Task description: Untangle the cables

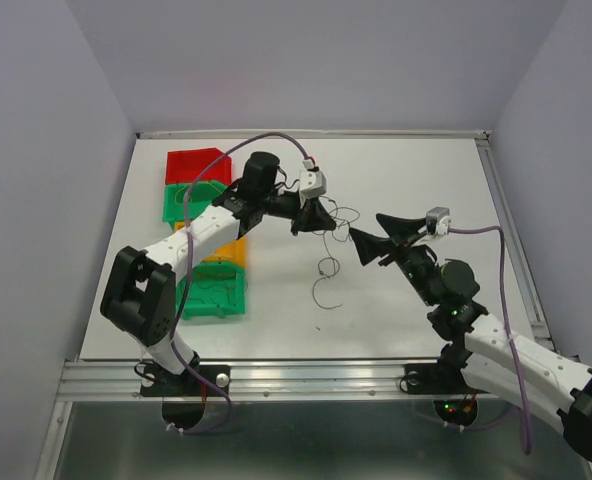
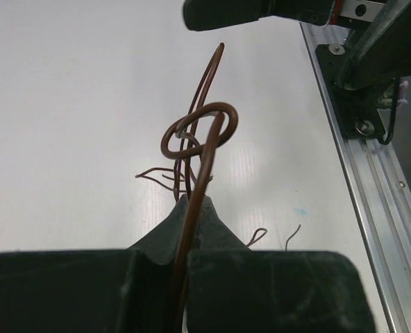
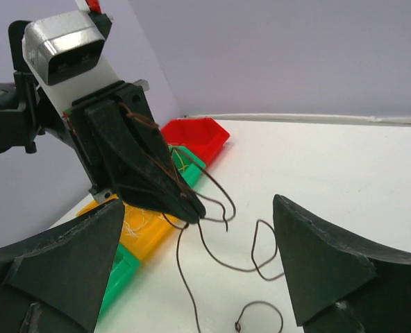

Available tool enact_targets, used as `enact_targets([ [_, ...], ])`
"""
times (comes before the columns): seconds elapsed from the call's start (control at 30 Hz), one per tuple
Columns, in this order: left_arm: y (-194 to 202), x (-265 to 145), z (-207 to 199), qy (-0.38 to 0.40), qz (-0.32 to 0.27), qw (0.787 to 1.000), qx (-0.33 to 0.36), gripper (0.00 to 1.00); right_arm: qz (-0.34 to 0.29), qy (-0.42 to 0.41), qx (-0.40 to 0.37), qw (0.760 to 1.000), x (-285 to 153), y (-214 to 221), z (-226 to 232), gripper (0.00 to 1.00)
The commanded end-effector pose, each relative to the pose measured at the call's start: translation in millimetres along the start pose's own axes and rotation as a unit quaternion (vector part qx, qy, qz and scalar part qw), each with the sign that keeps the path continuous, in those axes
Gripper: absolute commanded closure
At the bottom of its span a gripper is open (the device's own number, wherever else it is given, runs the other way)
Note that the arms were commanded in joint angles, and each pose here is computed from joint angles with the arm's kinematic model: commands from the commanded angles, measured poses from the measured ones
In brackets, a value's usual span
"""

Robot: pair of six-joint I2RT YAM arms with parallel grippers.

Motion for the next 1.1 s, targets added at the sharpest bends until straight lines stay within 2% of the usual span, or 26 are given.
enact_targets([
  [0.0, -34.8, -25.4, 20.9, -0.038, -0.022, 0.999, 0.018, 1.00, -0.024, 0.014, 0.009, 1.000, 0.1, -3.3, -3.5, 0.07],
  [0.2, -72.1, -77.2, 51.2, -0.101, -0.046, 0.994, 0.023, 1.00, -0.019, 0.020, 0.009, 1.000, 2.0, -0.5, -5.7, 0.07],
  [0.47, -116.6, -150.6, 94.2, -0.197, -0.046, 0.978, 0.045, 1.00, -0.014, 0.022, 0.008, 1.000, 3.8, 2.3, -7.0, 0.07],
  [0.67, -131.5, -207.5, 141.1, -0.290, -0.032, 0.955, 0.045, 1.00, -0.009, 0.024, 0.008, 1.000, 5.2, 5.3, -7.8, 0.07],
  [0.7, -144.7, -217.3, 146.4, -0.304, -0.036, 0.950, 0.061, 1.00, -0.008, 0.023, 0.008, 1.000, 5.4, 5.5, -7.7, 0.07],
  [0.73, -136.1, -229.9, 158.6, -0.321, -0.033, 0.945, 0.047, 1.00, -0.007, 0.022, 0.008, 1.000, 5.3, 5.8, -7.3, 0.07],
  [0.87, -147.6, -270.1, 182.7, -0.362, -0.034, 0.929, 0.067, 1.00, -0.005, 0.019, 0.009, 1.000, 5.6, 6.3, -6.5, 0.07],
  [1.07, -126.0, -319.8, 215.3, -0.414, -0.031, 0.907, 0.070, 1.00, -0.005, 0.015, 0.011, 1.000, 5.7, 5.9, -4.9, 0.07],
])
Point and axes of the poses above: each gripper's point midway between its finger pads, its own x axis out along the fingers, its own z axis along the line the jaws close on, y = z × x, the point moved 4 cm from there along -x, back along the fingers, and after that the axes turned 11 degrees about x, right-handed, at the moved point
